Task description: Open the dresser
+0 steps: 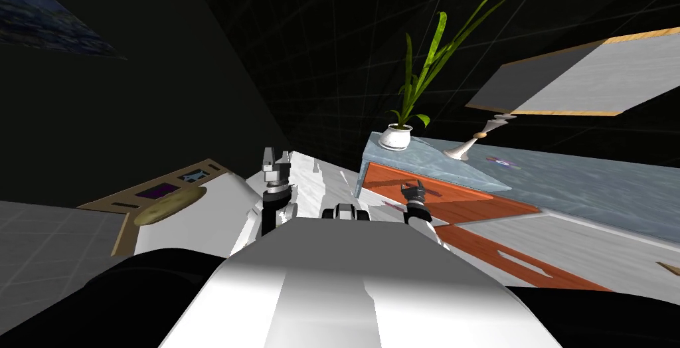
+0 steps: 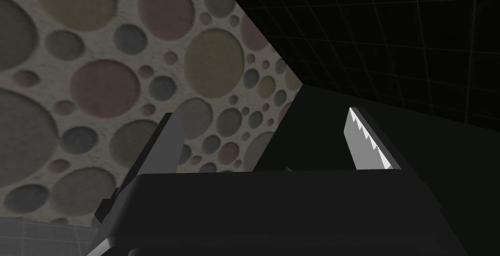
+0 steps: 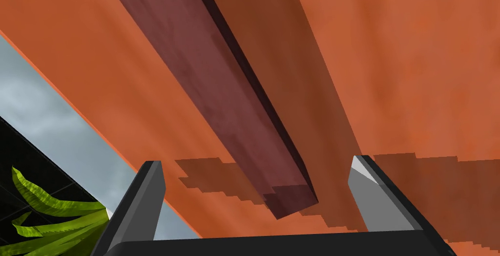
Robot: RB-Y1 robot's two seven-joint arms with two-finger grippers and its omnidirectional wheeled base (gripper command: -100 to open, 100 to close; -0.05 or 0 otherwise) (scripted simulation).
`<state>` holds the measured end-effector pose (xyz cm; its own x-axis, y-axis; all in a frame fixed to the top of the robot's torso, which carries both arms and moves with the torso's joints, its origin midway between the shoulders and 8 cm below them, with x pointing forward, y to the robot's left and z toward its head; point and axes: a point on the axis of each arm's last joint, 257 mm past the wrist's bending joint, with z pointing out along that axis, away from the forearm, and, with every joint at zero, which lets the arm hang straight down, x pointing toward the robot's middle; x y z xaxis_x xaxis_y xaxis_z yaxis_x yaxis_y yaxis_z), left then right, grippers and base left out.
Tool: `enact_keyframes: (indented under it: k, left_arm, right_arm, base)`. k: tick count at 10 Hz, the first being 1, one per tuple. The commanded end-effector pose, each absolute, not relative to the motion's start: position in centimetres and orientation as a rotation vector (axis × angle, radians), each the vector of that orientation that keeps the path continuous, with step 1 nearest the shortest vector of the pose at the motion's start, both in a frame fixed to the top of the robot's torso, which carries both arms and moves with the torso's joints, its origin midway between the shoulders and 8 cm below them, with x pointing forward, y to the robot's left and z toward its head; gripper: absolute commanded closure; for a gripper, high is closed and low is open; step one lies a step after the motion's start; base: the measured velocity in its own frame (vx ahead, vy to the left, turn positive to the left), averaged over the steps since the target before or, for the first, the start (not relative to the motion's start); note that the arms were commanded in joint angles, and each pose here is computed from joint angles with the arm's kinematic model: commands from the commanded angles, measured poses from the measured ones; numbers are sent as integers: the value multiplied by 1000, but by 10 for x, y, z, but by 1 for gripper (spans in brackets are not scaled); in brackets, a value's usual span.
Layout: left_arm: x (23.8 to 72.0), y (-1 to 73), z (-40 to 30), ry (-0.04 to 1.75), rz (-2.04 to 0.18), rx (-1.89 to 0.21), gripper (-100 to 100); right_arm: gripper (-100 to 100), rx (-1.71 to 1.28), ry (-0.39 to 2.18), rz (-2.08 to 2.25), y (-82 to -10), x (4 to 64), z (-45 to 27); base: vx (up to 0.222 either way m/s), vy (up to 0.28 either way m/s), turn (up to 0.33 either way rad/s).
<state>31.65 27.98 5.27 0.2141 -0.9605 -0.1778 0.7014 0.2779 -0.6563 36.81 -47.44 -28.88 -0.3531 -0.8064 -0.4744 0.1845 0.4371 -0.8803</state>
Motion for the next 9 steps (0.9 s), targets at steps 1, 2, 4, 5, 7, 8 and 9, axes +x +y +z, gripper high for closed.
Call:
enact_keyframes:
  k: [1, 2, 4, 5, 7, 8, 9]
  left_arm:
    - [316, 280, 53, 629, -1219, -493, 0]
    - [316, 280, 53, 629, -1219, -493, 0]
    - [316, 280, 53, 629, -1219, -493, 0]
    - [317, 280, 53, 629, -1219, -493, 0]
    - [317, 280, 53, 629, -1219, -493, 0]
    - [317, 280, 53, 629, -1219, -493, 0]
    - [317, 280, 53, 629, -1219, -493, 0]
  right_arm:
    - [-100, -590, 1599, -1121, -481, 366, -289]
    - [-100, -580, 1600, -1113, -481, 366, -289]
    - [100, -567, 1603, -1126, -478, 367, -289]
    - [100, -552, 1607, -1136, -475, 368, -289]
    - [100, -543, 1611, -1151, -472, 369, -289]
    - [100, -531, 1616, -1162, -468, 370, -289]
    - [100, -511, 1623, -1167, -465, 371, -290]
  base:
    - [84, 58, -166]
    - [62, 51, -53]
    - [-8, -12, 44]
    - [-92, -80, 196]
    - [-88, -63, 135]
    - [-72, -44, 76]
    - [-89, -57, 140]
